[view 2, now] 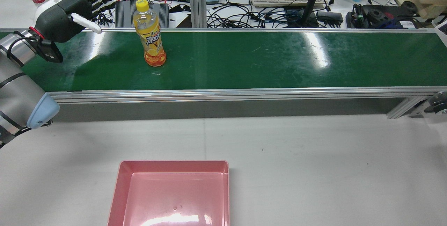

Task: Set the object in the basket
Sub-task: 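Move the left hand over the belt toward the approaching orange-labelled bottle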

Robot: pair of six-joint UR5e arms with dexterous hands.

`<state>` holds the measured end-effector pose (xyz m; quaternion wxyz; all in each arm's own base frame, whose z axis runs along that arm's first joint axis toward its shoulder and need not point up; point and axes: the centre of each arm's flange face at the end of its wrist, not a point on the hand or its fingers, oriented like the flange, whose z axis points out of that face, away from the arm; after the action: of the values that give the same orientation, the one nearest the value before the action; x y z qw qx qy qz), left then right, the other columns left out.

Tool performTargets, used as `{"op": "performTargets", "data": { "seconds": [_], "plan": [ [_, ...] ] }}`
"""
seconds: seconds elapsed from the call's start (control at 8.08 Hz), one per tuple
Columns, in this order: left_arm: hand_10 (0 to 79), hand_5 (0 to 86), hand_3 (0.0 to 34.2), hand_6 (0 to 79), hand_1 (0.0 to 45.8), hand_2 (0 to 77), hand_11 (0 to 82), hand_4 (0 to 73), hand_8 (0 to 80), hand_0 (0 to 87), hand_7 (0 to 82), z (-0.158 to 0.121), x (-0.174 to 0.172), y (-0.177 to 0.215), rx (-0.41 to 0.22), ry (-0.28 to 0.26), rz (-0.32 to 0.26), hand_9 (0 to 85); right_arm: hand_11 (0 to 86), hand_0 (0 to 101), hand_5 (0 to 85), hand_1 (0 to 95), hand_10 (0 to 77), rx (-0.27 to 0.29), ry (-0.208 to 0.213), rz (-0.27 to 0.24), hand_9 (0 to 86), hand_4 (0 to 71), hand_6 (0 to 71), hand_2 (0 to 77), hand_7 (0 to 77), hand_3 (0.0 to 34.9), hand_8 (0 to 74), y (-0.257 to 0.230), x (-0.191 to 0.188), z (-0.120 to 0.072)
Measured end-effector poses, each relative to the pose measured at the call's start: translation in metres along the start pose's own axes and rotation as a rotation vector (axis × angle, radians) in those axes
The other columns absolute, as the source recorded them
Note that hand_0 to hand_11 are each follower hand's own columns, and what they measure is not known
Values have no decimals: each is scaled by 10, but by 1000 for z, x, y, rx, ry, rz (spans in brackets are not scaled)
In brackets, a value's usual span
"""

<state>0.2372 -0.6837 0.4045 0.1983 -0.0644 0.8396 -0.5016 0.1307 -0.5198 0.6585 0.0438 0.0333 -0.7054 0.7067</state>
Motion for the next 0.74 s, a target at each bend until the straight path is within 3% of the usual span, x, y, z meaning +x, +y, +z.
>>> {"op": "performTargets", "data": {
  "seconds": [0.62,0.74],
  "plan": [
    [22,196,1,0,98,0,44,109,49,582,11,-4,4,-1,-21,14,-10,27,0,3,0,0,0,0,0,0,0,0,0,5,5,2,0,0,0,0],
    [22,191,3,0,76,0,55,109,44,578,11,-7,2,-3,-21,12,-11,33,0,3,0,0,0,0,0,0,0,0,0,5,5,2,0,0,0,0]
  ]
}}
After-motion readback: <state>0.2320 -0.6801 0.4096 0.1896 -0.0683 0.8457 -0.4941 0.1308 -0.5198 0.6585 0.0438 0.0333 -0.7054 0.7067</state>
